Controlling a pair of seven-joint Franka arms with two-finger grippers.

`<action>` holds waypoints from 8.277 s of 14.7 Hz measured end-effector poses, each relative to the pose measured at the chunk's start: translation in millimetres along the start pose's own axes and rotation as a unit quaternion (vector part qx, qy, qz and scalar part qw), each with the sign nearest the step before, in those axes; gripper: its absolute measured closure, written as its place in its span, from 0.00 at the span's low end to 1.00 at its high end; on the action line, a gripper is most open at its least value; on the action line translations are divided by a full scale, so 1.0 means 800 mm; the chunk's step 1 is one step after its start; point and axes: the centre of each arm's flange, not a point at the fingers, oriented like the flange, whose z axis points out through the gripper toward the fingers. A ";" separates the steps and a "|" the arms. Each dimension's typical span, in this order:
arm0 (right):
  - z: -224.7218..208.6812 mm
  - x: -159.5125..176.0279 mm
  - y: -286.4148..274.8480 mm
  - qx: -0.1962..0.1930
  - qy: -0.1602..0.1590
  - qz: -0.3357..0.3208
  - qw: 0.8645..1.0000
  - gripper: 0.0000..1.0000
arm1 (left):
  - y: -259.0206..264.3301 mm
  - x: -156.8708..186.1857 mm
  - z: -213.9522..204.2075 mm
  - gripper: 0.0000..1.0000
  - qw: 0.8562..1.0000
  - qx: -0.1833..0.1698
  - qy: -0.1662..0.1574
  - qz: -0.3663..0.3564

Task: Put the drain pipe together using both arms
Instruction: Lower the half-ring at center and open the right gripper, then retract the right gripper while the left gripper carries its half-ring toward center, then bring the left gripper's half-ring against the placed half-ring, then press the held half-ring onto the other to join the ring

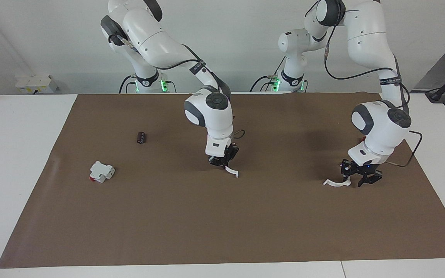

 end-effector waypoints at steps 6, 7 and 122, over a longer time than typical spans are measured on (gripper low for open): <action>0.003 -0.002 0.000 0.000 -0.003 0.001 1.000 0.92 | 0.000 0.001 0.000 0.80 1.000 0.000 0.001 0.000; 0.004 -0.003 0.000 0.000 -0.003 0.003 1.000 0.92 | -0.001 0.000 0.000 0.80 1.000 0.000 0.001 0.000; -0.468 -0.232 0.402 -0.041 -0.076 0.295 0.952 0.00 | 0.496 0.120 -0.011 0.80 0.981 0.029 -0.020 -0.191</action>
